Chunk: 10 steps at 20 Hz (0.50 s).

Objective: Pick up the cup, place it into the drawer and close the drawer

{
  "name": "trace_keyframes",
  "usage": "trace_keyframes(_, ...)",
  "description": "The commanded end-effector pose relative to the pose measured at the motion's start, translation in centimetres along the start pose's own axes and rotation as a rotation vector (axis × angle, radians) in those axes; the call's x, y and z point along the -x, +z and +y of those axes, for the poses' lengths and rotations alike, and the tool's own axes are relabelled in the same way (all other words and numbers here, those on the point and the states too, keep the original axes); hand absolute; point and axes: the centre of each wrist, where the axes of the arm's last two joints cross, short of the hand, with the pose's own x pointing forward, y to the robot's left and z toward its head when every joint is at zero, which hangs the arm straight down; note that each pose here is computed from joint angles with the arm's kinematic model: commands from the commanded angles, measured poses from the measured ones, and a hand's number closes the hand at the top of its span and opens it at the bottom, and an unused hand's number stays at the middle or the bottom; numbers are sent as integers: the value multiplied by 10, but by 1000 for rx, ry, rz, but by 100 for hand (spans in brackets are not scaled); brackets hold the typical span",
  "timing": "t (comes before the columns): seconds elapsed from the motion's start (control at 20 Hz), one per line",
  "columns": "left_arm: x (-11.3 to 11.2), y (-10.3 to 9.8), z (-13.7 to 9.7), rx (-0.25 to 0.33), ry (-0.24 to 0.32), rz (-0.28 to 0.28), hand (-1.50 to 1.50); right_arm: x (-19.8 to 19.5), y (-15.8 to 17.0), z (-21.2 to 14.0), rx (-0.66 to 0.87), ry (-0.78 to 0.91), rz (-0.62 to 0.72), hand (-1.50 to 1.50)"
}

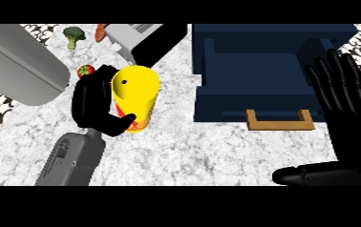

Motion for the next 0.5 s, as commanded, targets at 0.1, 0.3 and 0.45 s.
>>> trace_keyframes(0.1, -18, -50, -32, 36, 8, -1, 150, 10, -12, -7, -4, 14, 5, -150)
trace_keyframes(0.3, -52, -81, -72, 41, -25, -10, 150, -10, -8, -13, 1, 16, -4, -150)
trace_keyframes(0.45, -41, -108, -72, 56, -62, -7, 150, 3, 2, -1, 7, -14, 7, -150)
